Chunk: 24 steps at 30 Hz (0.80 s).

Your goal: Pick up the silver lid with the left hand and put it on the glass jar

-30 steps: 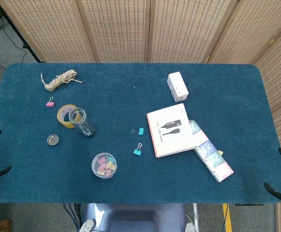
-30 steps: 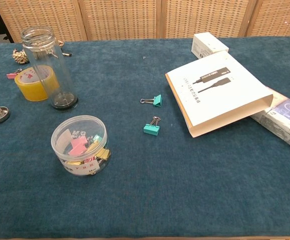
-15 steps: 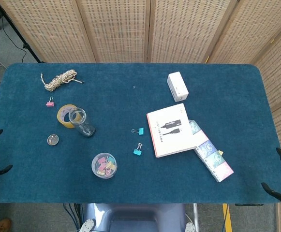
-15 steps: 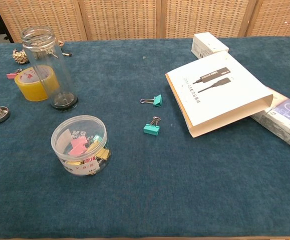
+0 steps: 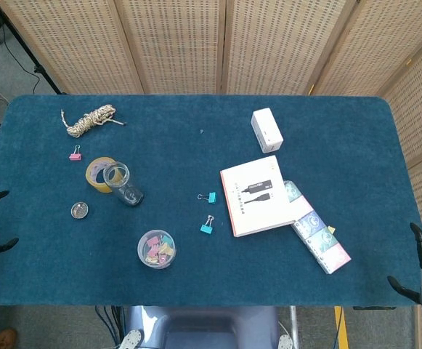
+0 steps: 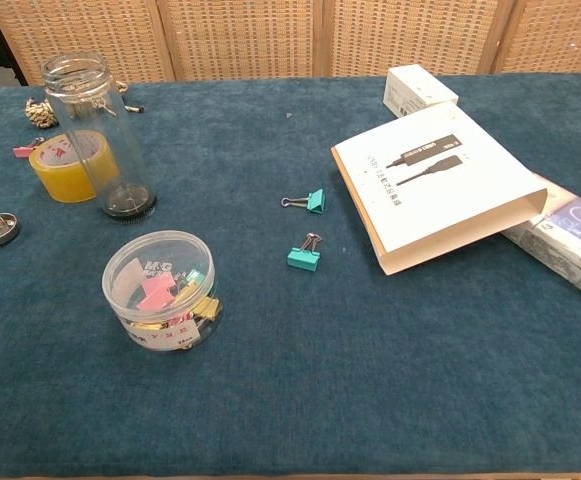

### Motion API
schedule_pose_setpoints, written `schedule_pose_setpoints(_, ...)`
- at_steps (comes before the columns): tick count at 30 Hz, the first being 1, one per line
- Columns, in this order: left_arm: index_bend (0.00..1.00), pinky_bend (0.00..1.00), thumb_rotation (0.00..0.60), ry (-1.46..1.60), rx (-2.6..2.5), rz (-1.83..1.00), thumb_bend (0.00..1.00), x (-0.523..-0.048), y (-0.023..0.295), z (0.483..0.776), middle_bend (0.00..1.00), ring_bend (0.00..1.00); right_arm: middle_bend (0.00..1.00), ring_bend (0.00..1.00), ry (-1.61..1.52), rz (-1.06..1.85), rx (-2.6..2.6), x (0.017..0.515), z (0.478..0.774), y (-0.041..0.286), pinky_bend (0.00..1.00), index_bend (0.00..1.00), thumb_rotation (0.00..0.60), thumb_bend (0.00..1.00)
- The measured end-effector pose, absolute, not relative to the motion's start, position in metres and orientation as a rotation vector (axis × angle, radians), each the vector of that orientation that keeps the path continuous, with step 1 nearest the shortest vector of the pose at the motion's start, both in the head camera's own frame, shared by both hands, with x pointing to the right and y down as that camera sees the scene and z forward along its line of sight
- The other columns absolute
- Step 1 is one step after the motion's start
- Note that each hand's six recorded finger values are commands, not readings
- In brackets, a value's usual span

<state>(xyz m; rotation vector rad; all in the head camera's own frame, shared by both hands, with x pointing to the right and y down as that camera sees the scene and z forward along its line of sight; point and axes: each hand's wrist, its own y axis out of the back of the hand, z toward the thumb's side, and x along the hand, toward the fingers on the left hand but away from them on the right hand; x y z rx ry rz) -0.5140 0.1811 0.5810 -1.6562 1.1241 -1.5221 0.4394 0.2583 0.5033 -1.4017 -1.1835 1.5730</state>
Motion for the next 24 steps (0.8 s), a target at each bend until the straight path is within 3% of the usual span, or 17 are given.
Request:
schedule_pose_setpoints(7,0.37,0.00,0.600,1.063,-1.714,-1.571,0.13,-0.511,0.151,0.622,0.00,0.00,0.00,0.00,-1.154,1.555,-1.396,0.445,0.509,0.255,0.00,0.02,0.600,0.00)
schedule_pose_setpoints(13,0.42,0.00,0.600,1.034,-1.778,-1.559,0.21,-0.493,0.128,0.655,0.00,0.00,0.00,0.00,-1.162,1.545,-1.397,0.447,0.510,0.254,0.00,0.02,0.600,0.00)
schedule_pose_setpoints(24,0.48,0.00,0.600,0.979,-1.813,-1.539,0.27,-0.459,0.113,0.683,0.00,0.00,0.00,0.00,-1.177,1.534,-1.400,0.449,0.511,0.252,0.00,0.02,0.600,0.00)
